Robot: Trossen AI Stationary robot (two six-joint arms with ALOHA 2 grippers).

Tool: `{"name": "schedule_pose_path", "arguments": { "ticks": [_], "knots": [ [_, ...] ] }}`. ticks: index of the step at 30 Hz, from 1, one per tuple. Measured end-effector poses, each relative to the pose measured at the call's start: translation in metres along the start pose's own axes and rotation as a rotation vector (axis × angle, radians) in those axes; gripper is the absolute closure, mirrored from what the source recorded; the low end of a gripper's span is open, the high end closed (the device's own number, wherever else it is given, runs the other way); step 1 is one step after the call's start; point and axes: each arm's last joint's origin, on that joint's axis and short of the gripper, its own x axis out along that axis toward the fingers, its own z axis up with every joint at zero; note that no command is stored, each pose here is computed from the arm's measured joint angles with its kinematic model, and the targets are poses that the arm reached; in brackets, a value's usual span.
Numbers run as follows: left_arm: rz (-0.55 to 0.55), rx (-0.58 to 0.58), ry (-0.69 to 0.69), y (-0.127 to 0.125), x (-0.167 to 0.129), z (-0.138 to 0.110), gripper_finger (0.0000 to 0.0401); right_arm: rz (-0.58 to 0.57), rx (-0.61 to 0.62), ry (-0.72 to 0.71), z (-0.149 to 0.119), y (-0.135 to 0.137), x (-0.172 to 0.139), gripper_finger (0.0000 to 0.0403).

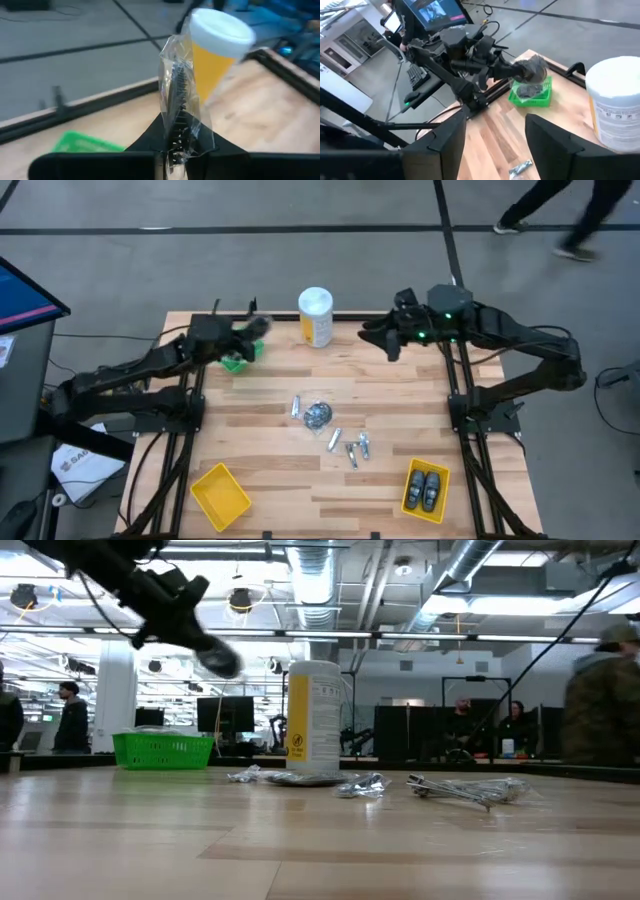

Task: Pick & Place Travel size toiletries
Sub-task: Put the black hairbrush into the green bin

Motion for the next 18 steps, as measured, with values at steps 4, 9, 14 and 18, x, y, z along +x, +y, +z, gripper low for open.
{"name": "schedule_pose_path", "arguments": {
  "ticks": [4,9,14,18],
  "knots": [
    [0.072,0.026,0.043,0.009,-0.011,-0.006,0.0379,-0.012,-0.011,-0.006,-0.004,0.007,-0.004,0.0229],
    [0.181,0.106,0.188,0.018,-0.015,-0.021,0.0378,-0.030,-0.018,0.013,-0.008,0.008,0.000,0.0245],
    [0.308,0.166,0.208,0.022,-0.010,-0.026,0.0378,-0.025,-0.017,0.024,-0.010,0.010,0.004,0.0255],
    [0.331,0.219,0.257,0.023,-0.001,-0.029,0.0377,-0.033,-0.018,0.040,-0.013,0.009,0.008,0.0261]
  ]
}}
